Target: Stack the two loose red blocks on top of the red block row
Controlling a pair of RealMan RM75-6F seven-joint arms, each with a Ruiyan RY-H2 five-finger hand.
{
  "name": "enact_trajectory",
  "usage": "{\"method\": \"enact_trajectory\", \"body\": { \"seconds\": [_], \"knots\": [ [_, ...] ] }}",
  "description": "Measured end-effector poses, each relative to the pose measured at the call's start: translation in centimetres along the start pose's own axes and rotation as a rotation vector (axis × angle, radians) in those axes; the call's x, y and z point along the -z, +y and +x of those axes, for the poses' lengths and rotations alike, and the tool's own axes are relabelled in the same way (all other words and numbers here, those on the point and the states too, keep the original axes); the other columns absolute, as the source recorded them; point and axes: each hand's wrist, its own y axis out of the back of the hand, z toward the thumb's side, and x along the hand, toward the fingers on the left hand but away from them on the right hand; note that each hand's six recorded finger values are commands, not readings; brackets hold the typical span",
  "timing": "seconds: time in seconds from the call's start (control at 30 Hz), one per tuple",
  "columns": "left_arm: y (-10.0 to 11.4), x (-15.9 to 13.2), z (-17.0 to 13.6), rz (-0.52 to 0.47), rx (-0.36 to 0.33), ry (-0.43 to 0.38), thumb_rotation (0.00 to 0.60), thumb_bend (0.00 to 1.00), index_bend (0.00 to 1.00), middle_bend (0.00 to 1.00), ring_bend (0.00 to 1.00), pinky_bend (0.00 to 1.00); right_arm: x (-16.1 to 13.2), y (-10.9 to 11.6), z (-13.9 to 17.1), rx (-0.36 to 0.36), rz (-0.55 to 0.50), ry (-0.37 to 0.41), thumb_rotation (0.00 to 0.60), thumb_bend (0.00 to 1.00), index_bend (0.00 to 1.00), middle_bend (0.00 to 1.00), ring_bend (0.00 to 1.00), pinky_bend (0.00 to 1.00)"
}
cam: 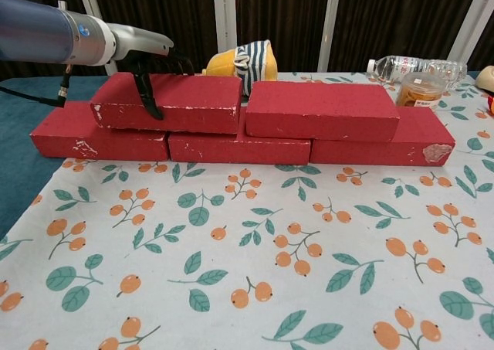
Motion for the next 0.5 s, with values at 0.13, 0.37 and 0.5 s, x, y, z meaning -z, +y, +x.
{"method": "enact_trajectory", "body": {
  "seconds": [0.13,0.37,0.5],
  "knots": [
    [0.0,-0.35,0.15,0.004,-0.004,0.003,0.6,0.0,0.23,0.33,0.27,0.25,0.09,0.05,0.01,0.002,-0.002,0.0,0.6,0.1,0.0,0.0,0.0,0.0],
    [0.09,-0.75,0.25,0.008,-0.009,0.009,0.6,0.0,0.23,0.33,0.27,0.25,0.15,0.16,0.04,0.004,-0.004,0.0,0.6,0.1,0.0,0.0,0.0,0.0],
    [0.32,-1.08,0.36,0.005,-0.018,0.016,0.6,0.0,0.23,0.33,0.27,0.25,0.18,0.24,0.06,0.006,-0.005,0.001,0.6,0.1,0.0,0.0,0.0,0.0]
  ]
}}
